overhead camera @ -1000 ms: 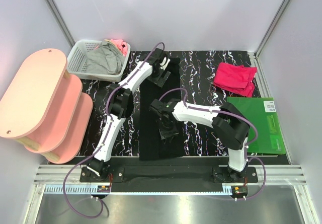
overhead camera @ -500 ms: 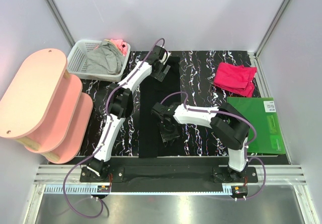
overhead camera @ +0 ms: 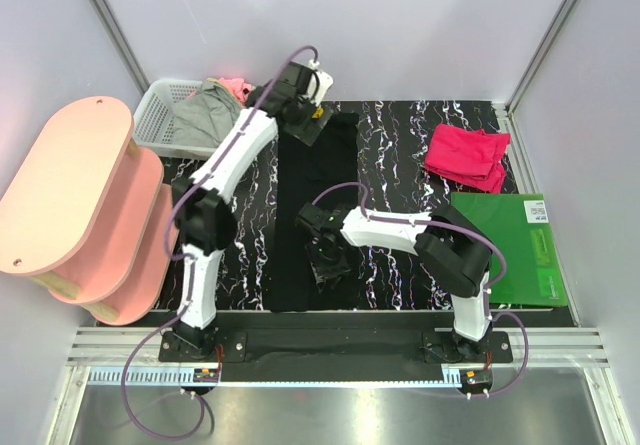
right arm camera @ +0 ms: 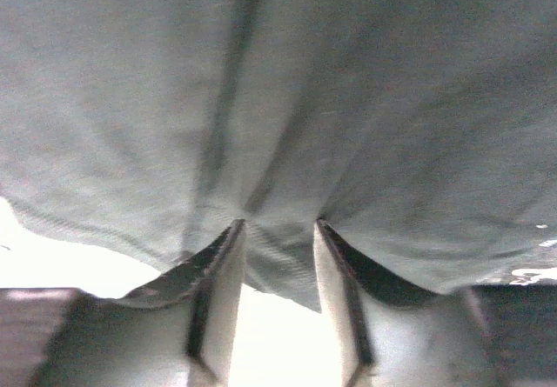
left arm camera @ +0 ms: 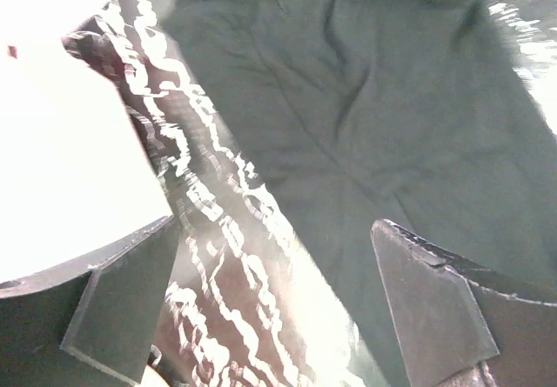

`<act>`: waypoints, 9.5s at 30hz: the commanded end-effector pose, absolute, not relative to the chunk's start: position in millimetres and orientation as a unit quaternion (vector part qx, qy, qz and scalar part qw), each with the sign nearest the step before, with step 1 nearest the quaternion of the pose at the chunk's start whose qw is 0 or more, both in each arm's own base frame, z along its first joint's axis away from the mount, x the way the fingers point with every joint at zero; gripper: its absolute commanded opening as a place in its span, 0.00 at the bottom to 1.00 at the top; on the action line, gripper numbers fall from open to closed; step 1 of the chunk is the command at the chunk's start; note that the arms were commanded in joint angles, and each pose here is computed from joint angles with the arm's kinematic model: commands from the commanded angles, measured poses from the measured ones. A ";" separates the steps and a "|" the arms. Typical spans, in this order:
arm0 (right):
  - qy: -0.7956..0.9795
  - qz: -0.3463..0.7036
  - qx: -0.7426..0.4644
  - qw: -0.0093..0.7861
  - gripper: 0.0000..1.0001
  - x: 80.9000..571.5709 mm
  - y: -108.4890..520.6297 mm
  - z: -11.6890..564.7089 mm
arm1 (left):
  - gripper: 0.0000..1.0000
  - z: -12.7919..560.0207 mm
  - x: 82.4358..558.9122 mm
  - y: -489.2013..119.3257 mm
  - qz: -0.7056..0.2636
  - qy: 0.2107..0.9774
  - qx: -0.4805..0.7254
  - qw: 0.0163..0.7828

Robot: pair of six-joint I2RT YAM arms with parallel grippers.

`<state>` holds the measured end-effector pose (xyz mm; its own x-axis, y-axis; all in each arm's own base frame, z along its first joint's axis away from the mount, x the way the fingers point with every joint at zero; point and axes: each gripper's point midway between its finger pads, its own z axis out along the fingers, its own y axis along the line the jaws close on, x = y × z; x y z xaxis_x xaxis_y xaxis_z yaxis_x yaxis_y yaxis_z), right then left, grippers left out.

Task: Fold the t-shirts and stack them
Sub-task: Fold the tshirt

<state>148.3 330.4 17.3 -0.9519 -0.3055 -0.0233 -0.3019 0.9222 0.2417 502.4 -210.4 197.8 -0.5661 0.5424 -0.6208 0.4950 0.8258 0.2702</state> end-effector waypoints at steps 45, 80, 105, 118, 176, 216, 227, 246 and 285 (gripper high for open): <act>-0.772 0.019 0.595 -0.225 1.00 45.9 384.8 27.8 | 0.99 273.6 245.2 -15.7 -0.038 0.905 0.095 0.413; -0.833 0.029 0.515 -0.198 0.82 109.1 370.8 -11.3 | 0.99 255.2 250.9 -14.7 -0.043 0.910 0.088 0.403; -0.822 0.095 0.507 -0.241 0.98 102.0 359.0 -1.4 | 0.99 258.8 252.1 -15.8 -0.045 0.906 0.095 0.410; -0.767 0.158 0.534 -0.319 0.96 106.7 381.3 0.0 | 0.99 262.7 251.2 -17.7 -0.049 0.905 0.098 0.411; -0.816 -0.005 0.523 -0.247 0.00 5.6 395.8 112.3 | 0.99 260.4 248.8 -18.5 -0.052 0.905 0.101 0.411; -0.840 0.062 0.433 -0.322 0.00 267.8 390.4 144.7 | 0.99 243.8 240.9 -20.6 -0.056 0.911 0.127 0.389; -0.857 0.056 0.422 -0.291 0.00 321.0 387.2 110.1 | 0.99 239.6 241.2 -22.0 -0.062 0.914 0.129 0.381; -0.867 0.131 0.309 -0.369 1.00 399.6 358.8 129.7 | 0.99 236.4 225.6 -36.2 -0.102 0.916 0.136 0.364; -0.942 0.012 0.103 -0.320 1.00 285.9 285.9 121.0 | 0.99 176.0 234.1 -132.7 -0.207 0.927 0.213 0.229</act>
<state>305.1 303.9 108.6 -0.7351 -0.3759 -0.5642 -0.3290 0.9254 -0.1880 203.5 -124.2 170.7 -0.8089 0.3333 -0.4844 0.5160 0.7973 -0.3132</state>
